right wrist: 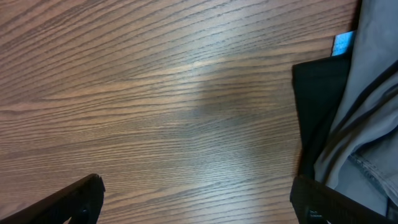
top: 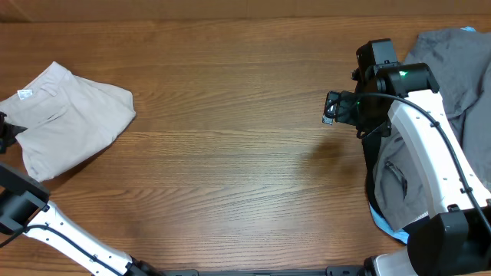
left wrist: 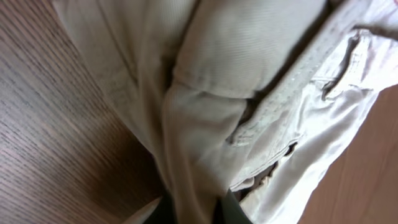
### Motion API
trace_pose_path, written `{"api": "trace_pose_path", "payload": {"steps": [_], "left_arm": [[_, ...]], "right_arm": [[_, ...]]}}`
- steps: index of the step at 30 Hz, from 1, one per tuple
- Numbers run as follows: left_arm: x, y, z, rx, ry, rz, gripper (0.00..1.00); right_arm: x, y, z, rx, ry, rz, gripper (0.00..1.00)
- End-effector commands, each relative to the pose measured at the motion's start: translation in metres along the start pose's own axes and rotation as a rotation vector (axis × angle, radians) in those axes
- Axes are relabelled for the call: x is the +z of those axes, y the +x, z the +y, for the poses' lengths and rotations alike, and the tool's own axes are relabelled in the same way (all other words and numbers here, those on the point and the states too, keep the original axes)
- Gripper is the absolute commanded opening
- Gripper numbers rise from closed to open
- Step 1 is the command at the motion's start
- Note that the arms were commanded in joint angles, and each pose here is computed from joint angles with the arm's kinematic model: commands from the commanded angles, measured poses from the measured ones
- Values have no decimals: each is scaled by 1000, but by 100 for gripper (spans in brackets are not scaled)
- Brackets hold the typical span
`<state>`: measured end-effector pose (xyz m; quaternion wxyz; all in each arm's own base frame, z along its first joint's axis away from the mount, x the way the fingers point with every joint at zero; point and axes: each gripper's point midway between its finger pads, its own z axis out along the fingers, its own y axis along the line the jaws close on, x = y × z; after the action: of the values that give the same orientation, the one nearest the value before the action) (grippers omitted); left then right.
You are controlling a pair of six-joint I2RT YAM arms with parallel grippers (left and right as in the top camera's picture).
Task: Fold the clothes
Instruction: 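Place the folded shorts at the table's left edge and release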
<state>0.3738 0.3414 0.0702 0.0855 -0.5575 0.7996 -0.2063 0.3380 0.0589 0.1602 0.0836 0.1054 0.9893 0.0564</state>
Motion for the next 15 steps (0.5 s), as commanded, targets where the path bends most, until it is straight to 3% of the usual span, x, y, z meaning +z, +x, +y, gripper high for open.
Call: {"api": "trace_pose_path", "payload": {"steps": [1, 4, 9, 11, 15], "left_arm": [[-5, 10, -5, -35, -11, 27, 35], [-30, 18, -12, -32, -24, 9, 37], [-95, 20, -33, 82, -93, -181, 41], [-120, 24, -41, 124, -154, -272, 100], [-144, 53, -72, 238, -155, -312, 100]], "right_arm": [[-8, -4, 4, -8, -16, -27, 100], [-8, -4, 4, -8, -15, -26, 100], [-8, -4, 4, -8, -16, -28, 100], [-8, -4, 4, -8, -16, -27, 100], [-8, -4, 4, -9, -16, -26, 100]]}}
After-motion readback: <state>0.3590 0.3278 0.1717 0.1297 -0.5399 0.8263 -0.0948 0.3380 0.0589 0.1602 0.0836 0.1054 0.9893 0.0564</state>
